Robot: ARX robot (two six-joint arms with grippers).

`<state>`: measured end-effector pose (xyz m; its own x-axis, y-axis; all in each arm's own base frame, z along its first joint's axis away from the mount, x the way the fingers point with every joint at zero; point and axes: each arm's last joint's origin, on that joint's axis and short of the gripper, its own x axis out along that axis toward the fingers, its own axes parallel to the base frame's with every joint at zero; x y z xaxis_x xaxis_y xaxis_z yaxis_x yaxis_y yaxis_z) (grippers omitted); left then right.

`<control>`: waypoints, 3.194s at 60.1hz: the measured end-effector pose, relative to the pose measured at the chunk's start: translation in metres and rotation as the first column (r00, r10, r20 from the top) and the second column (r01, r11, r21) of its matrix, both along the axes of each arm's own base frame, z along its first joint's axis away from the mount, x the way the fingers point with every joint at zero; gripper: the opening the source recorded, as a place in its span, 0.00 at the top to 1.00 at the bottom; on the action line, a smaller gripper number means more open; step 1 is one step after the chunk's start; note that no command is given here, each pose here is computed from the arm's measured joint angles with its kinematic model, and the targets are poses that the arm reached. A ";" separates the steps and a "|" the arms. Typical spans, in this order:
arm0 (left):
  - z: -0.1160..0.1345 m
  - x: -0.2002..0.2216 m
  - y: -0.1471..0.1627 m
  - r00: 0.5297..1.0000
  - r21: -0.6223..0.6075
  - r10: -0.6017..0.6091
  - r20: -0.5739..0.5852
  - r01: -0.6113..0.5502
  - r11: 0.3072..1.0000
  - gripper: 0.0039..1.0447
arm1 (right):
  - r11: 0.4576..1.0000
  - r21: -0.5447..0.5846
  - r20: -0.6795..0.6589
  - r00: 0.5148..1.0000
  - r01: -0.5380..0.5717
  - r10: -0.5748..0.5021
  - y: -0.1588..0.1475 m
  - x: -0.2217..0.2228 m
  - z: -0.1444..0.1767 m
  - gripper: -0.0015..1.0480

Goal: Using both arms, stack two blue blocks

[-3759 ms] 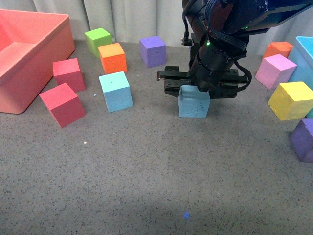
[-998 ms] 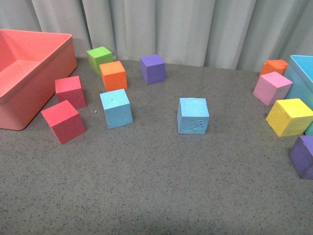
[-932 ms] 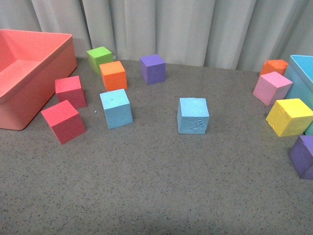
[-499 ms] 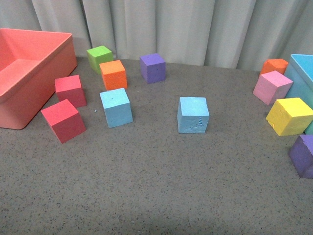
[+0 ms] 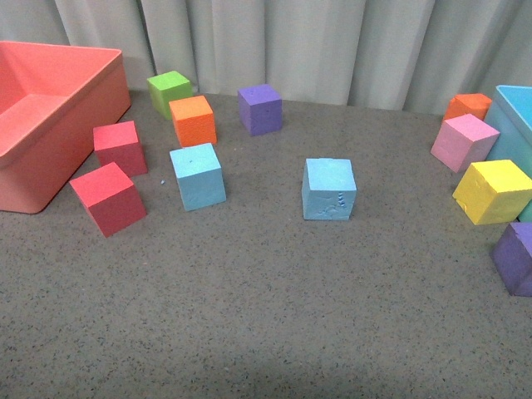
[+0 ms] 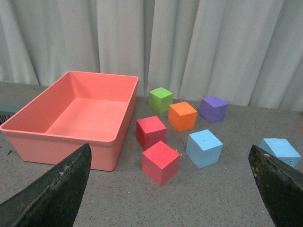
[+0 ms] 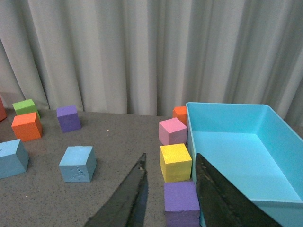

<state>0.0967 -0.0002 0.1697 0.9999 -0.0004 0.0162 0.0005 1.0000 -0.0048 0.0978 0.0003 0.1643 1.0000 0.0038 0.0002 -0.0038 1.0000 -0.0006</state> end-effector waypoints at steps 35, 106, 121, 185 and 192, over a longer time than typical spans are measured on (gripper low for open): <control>0.005 0.142 -0.044 0.909 -0.097 0.042 -0.414 -0.090 0.991 0.06 | 1.000 0.000 0.000 1.000 0.000 0.000 0.000 0.000 0.000 0.09; -0.064 0.331 -0.137 0.590 -0.099 -0.026 -0.807 -0.092 0.991 0.06 | 1.000 0.000 0.000 1.000 0.000 0.000 0.000 0.000 0.000 0.09; -0.074 0.349 -0.140 0.551 -0.076 0.007 -0.835 -0.128 0.989 0.06 | 1.000 0.000 0.000 1.000 0.000 0.000 0.000 0.000 0.000 0.09; -0.008 0.319 -0.215 0.600 -0.084 -0.110 -0.792 0.071 0.994 0.55 | 1.000 0.000 0.000 1.000 0.000 0.000 0.000 0.000 0.000 0.09; -0.004 0.307 -0.240 0.591 -0.069 -0.128 -0.796 0.122 0.990 0.55 | 1.000 0.000 0.000 1.000 0.000 0.000 0.000 0.000 0.000 0.09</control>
